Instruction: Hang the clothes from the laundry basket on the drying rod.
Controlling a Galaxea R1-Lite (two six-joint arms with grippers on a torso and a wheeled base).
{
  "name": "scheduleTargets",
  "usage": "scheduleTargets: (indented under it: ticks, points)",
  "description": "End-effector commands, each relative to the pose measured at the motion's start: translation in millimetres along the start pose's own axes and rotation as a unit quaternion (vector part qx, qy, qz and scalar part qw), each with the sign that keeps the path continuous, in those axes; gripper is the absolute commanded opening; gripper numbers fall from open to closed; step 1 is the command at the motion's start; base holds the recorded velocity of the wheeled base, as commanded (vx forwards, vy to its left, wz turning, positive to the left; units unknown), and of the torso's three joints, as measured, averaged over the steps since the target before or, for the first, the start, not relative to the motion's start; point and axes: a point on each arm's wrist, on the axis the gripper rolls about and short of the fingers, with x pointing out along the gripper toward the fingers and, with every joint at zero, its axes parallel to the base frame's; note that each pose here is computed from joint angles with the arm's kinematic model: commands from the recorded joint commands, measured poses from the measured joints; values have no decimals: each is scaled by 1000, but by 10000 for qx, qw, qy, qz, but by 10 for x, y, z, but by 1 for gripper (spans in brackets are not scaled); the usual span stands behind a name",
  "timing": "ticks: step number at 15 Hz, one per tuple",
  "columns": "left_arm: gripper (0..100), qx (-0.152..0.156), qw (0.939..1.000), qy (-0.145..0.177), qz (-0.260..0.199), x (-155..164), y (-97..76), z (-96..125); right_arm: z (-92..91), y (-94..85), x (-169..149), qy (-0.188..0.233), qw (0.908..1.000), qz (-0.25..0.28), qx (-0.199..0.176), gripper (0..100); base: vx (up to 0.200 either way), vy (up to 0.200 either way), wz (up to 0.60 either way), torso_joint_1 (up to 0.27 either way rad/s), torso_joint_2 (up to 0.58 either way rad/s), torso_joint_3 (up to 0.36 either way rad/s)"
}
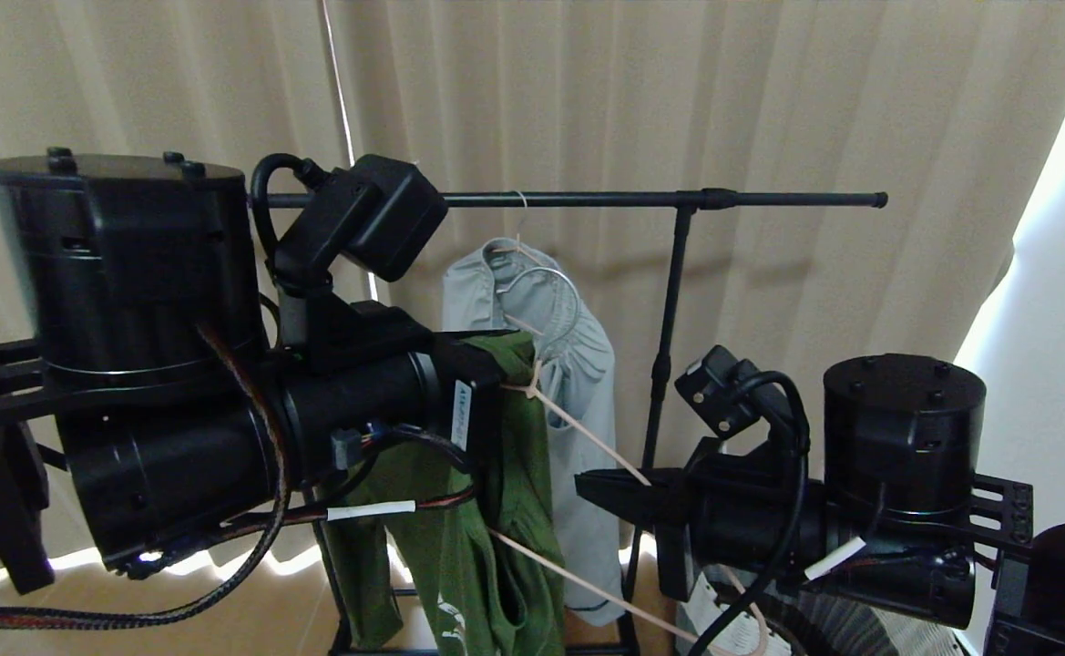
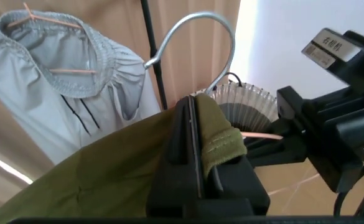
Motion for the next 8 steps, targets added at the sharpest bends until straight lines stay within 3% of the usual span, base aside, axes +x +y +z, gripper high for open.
scheduleTargets:
  ticks: [1,8]
  points:
    - [0,8,10000,-59,-11,-4,-6,29,9,-39,16,-10,10000,-55,16,0,0,0,0,0,0,0]
    - [0,55,9997,-61,-249,-49,-16,7,14,-53,61,-14,10000,-70,19,0,0,0,0,0,0,0]
